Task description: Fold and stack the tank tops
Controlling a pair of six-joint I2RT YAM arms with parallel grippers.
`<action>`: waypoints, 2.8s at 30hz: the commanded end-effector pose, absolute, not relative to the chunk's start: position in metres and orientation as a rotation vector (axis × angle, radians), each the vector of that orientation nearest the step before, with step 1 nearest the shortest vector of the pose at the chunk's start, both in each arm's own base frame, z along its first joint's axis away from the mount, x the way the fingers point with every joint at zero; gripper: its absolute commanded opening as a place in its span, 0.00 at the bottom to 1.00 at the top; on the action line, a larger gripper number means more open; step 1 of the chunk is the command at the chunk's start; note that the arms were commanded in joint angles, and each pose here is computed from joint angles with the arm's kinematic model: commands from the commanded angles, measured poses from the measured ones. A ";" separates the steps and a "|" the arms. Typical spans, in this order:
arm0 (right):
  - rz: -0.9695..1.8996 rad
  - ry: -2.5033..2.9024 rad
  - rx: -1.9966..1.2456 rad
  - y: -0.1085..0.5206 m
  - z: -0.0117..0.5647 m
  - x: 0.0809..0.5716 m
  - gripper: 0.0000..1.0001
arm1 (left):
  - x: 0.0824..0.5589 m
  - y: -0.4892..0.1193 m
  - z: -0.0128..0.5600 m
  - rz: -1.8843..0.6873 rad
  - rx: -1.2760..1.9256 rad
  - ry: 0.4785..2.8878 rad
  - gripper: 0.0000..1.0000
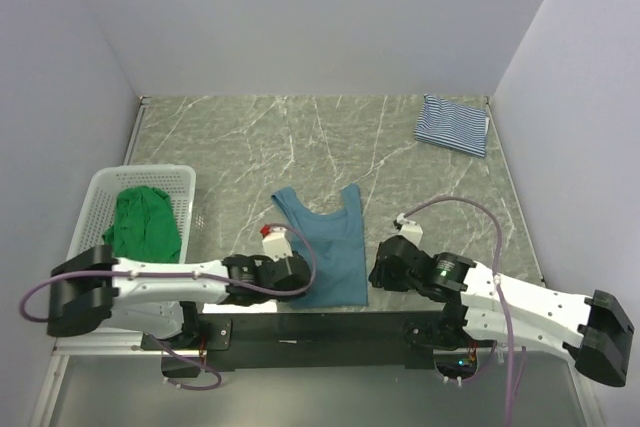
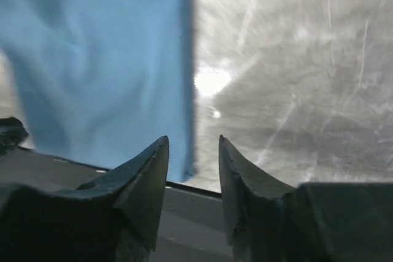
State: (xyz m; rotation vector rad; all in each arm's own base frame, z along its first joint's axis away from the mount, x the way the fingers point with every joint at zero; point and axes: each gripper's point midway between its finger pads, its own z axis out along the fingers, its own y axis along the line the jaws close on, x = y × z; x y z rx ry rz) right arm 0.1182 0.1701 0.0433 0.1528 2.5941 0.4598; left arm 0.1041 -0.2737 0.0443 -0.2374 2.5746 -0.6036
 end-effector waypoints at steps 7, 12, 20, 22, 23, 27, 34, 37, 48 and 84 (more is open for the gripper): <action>0.579 2.340 0.018 0.229 0.137 0.177 0.47 | 0.227 -0.194 0.122 -0.549 -0.651 2.247 0.39; 0.583 2.285 -0.125 0.280 0.158 0.218 0.39 | 0.281 -0.155 0.126 -0.512 -0.815 2.166 0.22; 0.554 2.304 -0.210 0.335 0.146 0.280 0.35 | 0.348 -0.131 0.079 -0.459 -0.903 2.259 0.01; 0.553 2.319 -0.211 0.344 0.138 0.294 0.32 | 0.356 -0.140 0.063 -0.470 -0.891 2.314 0.01; 0.552 2.329 -0.218 0.347 0.135 0.298 0.29 | 0.360 -0.145 0.062 -0.492 -0.880 2.314 0.01; 0.537 2.379 -0.222 0.360 0.112 0.319 0.23 | 0.365 -0.156 0.052 -0.550 -0.869 2.334 0.01; 0.625 2.460 -0.183 0.378 0.077 0.347 0.17 | 0.370 -0.176 0.044 -0.630 -0.801 2.371 0.01; 0.650 2.490 -0.171 0.384 0.065 0.355 0.15 | 0.371 -0.184 0.044 -0.661 -0.776 2.381 0.01; 0.694 2.566 -0.116 0.385 0.033 0.377 0.11 | 0.381 -0.211 0.065 -0.794 -0.678 2.343 0.01; 0.928 2.354 0.013 0.327 0.111 0.385 0.11 | 0.421 -0.260 0.097 -0.860 -0.459 2.254 0.12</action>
